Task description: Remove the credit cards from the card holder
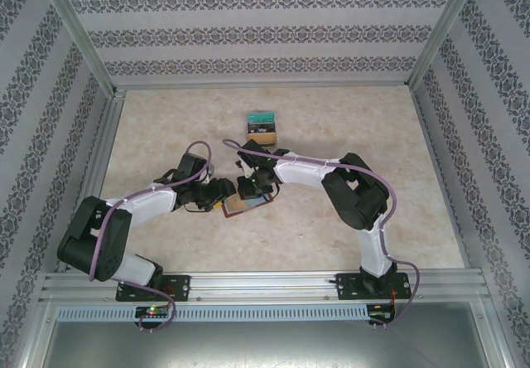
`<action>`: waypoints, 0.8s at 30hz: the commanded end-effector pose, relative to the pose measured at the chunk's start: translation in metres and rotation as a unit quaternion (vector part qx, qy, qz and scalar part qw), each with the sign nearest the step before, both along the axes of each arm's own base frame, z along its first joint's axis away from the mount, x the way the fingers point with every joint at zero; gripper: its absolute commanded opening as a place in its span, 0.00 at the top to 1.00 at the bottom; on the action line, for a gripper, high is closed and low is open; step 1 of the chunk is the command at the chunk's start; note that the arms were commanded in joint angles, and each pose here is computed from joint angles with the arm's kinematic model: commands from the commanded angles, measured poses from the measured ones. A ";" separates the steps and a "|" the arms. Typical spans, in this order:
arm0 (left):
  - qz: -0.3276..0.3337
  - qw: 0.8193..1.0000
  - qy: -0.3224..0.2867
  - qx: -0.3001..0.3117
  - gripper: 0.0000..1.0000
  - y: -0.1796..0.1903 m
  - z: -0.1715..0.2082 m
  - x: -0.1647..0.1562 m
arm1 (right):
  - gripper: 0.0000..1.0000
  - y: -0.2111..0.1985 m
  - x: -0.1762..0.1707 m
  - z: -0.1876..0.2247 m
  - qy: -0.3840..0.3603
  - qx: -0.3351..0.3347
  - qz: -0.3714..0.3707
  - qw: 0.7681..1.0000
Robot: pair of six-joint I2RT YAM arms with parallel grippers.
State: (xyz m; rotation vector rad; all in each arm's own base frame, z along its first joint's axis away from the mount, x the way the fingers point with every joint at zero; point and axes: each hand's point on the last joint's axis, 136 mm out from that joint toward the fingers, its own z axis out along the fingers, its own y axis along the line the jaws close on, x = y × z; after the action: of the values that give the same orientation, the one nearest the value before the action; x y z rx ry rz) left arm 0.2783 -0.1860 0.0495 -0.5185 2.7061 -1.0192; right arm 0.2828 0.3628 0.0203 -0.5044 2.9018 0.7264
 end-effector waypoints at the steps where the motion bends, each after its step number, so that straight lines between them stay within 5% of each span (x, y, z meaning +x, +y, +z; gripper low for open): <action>1: -0.009 1.000 -0.019 0.008 0.43 -0.003 0.011 0.005 | 1.00 -0.009 -0.013 -0.023 0.024 -0.037 0.006 0.999; 24: -0.017 1.000 -0.008 0.012 0.44 -0.009 0.003 0.006 | 1.00 -0.009 -0.012 -0.022 0.023 -0.036 0.006 0.999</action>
State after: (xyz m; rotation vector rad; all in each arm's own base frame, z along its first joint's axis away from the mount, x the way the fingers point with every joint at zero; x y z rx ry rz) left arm 0.2772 -0.1863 0.0447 -0.5170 2.7397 -0.9623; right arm 0.2829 0.3629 0.0203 -0.5039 2.9016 0.7267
